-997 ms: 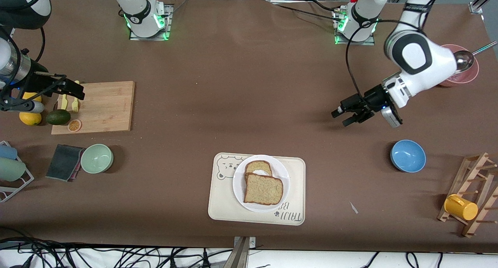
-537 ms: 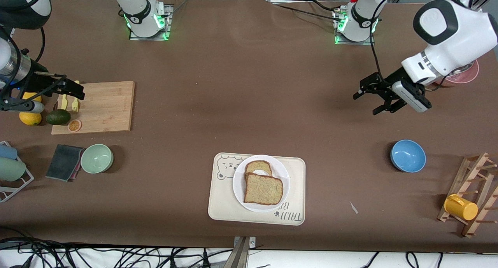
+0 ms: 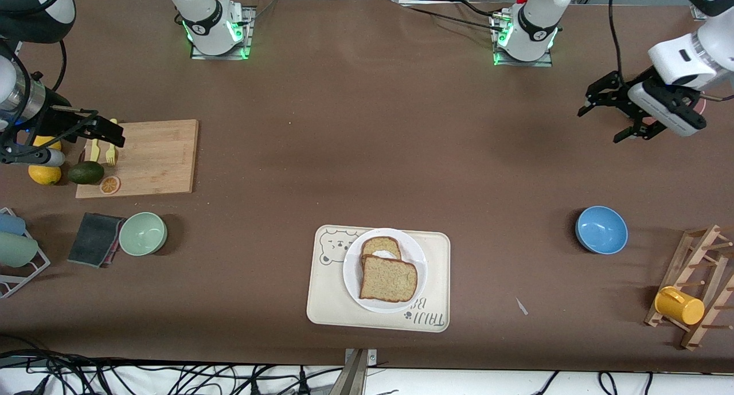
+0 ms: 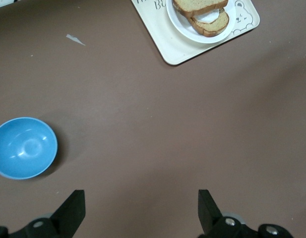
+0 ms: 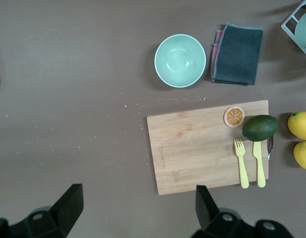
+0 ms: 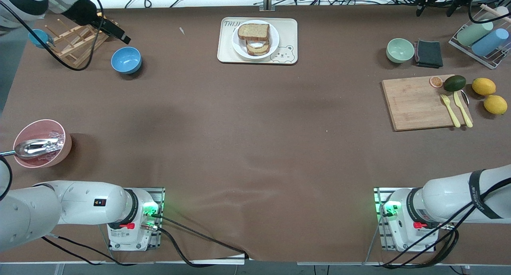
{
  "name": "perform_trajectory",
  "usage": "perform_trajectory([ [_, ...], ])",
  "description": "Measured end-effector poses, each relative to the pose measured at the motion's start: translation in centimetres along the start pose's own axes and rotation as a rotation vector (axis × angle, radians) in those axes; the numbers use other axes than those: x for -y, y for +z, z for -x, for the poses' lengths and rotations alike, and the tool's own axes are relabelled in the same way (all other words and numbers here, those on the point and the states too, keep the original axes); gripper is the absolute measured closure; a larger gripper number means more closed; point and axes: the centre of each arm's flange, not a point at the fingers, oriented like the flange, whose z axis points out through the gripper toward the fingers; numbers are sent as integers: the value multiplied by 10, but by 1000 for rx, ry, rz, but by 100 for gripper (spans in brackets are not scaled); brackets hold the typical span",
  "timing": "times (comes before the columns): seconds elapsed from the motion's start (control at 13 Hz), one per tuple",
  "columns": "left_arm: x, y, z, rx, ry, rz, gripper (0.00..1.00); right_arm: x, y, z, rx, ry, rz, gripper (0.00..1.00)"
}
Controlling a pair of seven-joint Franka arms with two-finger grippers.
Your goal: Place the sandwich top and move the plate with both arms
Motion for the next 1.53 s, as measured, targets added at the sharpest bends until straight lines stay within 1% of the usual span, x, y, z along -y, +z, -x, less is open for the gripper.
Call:
perform_trajectory([
  [0.15,-8,-29,-8,56,-20,-43,0,0,0,0,0,0,0,0],
  [0.38,-17,-50,-29,130,-96,-54,0,0,0,0,0,0,0,0],
  [0.69,-18,-30,-52,226,-248,-35,0,0,0,0,0,0,0,0],
  [0.77,-16,-28,-58,251,-274,-49,0,0,0,0,0,0,0,0],
  [0.92,-13,-27,-72,279,-320,-69,0,0,0,0,0,0,0,0],
  [1.0,-14,-25,-77,293,-339,-92,0,0,0,0,0,0,0,0],
  [1.07,-18,-23,-83,312,-347,-142,0,0,0,0,0,0,0,0],
  [1.15,-30,-21,-91,323,-353,-192,0,0,0,0,0,0,0,0],
  [1.23,-46,-20,-101,318,-360,-225,0,0,0,0,0,0,0,0],
  [1.38,-68,-24,-115,295,-374,-246,0,0,0,0,0,0,0,0],
  [1.53,-59,-30,-115,288,-403,-248,0,0,0,0,0,0,0,0],
])
